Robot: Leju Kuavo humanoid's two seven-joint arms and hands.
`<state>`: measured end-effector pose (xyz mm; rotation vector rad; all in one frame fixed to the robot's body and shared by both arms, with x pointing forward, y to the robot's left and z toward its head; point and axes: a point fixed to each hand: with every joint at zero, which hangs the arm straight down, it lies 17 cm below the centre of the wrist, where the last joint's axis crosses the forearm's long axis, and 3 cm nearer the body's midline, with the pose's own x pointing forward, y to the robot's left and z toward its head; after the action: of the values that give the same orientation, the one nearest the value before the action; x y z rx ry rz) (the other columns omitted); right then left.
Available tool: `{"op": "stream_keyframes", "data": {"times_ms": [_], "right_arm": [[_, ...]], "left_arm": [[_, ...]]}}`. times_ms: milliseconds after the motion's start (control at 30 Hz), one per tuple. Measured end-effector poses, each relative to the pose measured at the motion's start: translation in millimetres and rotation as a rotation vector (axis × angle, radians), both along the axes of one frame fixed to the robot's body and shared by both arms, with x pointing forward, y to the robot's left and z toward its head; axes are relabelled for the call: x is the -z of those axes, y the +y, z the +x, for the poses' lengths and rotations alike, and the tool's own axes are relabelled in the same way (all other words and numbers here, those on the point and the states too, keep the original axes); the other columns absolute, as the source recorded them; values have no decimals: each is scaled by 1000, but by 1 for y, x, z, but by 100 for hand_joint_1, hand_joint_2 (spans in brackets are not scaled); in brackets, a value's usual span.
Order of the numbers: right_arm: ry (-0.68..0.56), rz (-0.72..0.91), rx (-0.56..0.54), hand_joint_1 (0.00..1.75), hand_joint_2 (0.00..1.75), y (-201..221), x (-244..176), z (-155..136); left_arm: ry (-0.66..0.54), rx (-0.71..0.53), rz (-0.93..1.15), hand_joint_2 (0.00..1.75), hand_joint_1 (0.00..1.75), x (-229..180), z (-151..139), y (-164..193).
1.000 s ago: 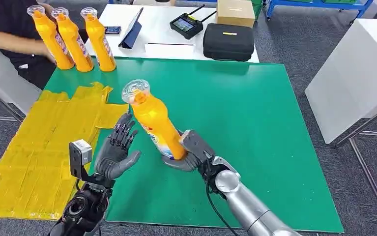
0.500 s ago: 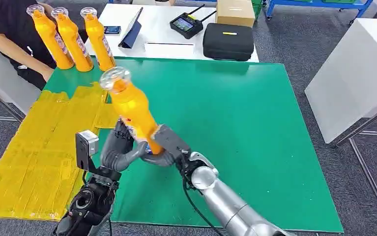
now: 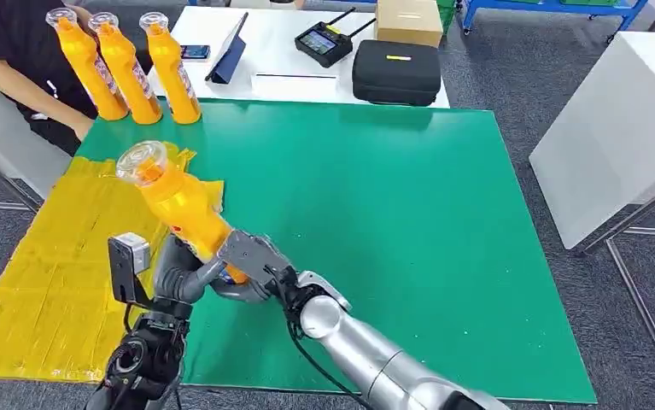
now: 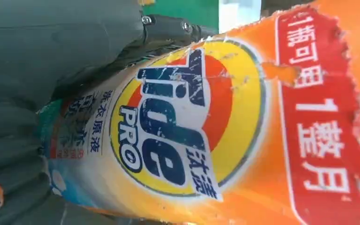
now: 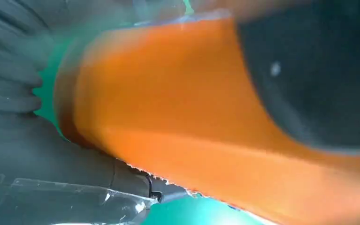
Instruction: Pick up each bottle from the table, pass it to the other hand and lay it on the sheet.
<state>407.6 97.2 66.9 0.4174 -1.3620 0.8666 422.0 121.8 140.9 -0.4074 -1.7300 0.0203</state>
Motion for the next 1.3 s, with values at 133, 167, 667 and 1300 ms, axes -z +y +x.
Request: {"op": "stream_keyframes", "data": {"times_ms": [133, 167, 667, 1300], "right_arm": [[2, -12, -24, 175, 175, 6, -2, -2], [1, -15, -29, 175, 175, 7, -2, -3], [-20, -45, -66, 0, 0, 15, -3, -4], [-81, -37, -26, 0, 0, 0, -2, -8]], "left_arm": [[-2, -38, -8, 175, 175, 0, -2, 9], [-1, -43, -12, 175, 175, 0, -4, 11], [8, -103, -26, 175, 175, 1, -8, 28], [-169, -506, 528, 175, 175, -14, -8, 97]]}}
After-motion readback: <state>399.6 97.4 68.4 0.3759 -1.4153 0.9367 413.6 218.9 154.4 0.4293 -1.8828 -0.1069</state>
